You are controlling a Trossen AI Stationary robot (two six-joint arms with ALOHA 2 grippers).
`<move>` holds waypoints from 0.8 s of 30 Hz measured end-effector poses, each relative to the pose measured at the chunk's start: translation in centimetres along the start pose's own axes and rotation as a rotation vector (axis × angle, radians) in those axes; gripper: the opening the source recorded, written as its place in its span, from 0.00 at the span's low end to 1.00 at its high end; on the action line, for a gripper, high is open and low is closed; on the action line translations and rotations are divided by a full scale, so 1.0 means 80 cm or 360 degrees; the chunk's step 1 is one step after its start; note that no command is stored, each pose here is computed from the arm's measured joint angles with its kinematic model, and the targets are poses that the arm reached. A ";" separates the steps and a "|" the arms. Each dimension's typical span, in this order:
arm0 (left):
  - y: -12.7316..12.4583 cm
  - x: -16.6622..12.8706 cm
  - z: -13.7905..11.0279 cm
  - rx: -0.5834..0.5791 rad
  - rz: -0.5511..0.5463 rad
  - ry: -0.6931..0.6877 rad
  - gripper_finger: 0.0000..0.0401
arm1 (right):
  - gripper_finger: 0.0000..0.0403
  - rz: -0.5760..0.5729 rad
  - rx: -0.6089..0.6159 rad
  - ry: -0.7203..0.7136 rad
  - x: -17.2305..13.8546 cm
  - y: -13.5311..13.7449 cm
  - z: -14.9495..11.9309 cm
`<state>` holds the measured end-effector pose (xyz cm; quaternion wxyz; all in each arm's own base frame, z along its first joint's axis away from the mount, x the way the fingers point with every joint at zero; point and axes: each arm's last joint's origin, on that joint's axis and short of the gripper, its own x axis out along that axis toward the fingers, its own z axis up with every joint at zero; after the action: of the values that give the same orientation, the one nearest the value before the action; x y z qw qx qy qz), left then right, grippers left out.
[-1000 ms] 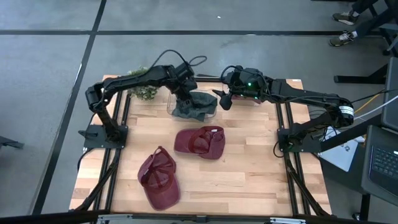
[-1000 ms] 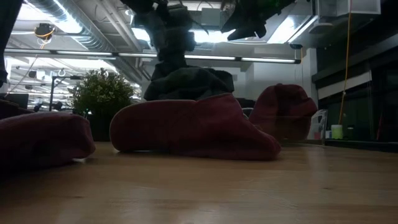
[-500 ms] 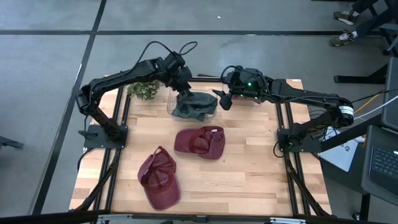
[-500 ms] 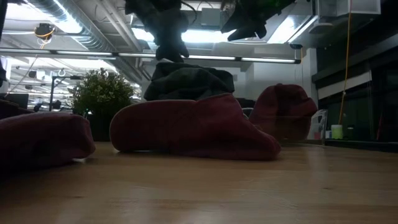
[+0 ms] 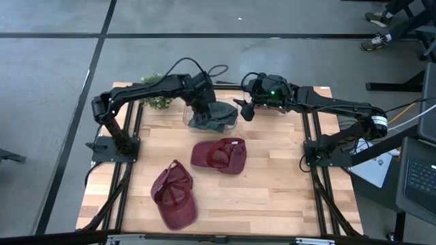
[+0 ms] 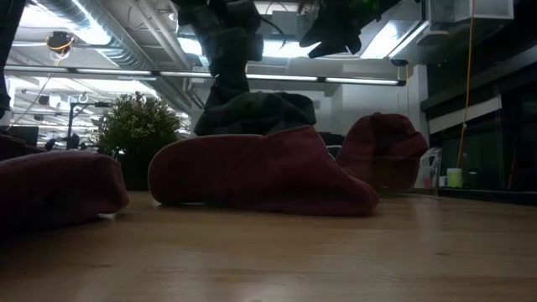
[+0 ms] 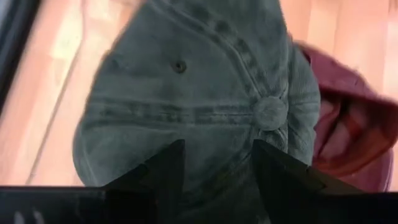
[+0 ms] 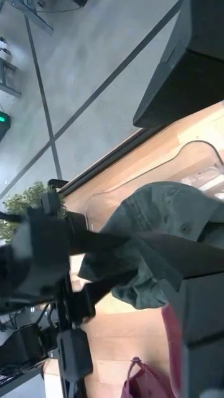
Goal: Pick & Place hat
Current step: Put the gray cap on the gray cap in the left transparent bin
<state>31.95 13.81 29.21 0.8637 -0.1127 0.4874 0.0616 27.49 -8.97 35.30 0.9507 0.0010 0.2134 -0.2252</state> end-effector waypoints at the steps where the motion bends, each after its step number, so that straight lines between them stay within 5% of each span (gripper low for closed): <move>1: -0.003 0.002 -0.001 0.0010 -0.0002 0.0022 0.46 | 0.71 0.0000 0.0000 0.0002 0.000 0.000 0.000; 11: -0.005 -0.004 -0.003 0.0024 0.0011 0.0029 0.45 | 0.71 0.0001 -0.0012 0.0009 0.000 0.000 -0.001; 20: -0.020 -0.076 -0.009 0.0067 0.0042 -0.0217 0.45 | 0.71 0.0111 -0.0018 0.0034 0.000 0.004 -0.003; 24: -0.044 -0.104 -0.016 0.0248 0.0021 -0.0293 0.45 | 0.71 0.0195 -0.0040 0.0062 -0.002 0.014 -0.005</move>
<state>27.30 10.12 36.17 0.9105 -0.0358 0.4101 0.0391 27.66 -7.86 34.90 0.9582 0.0064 0.2342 -0.1640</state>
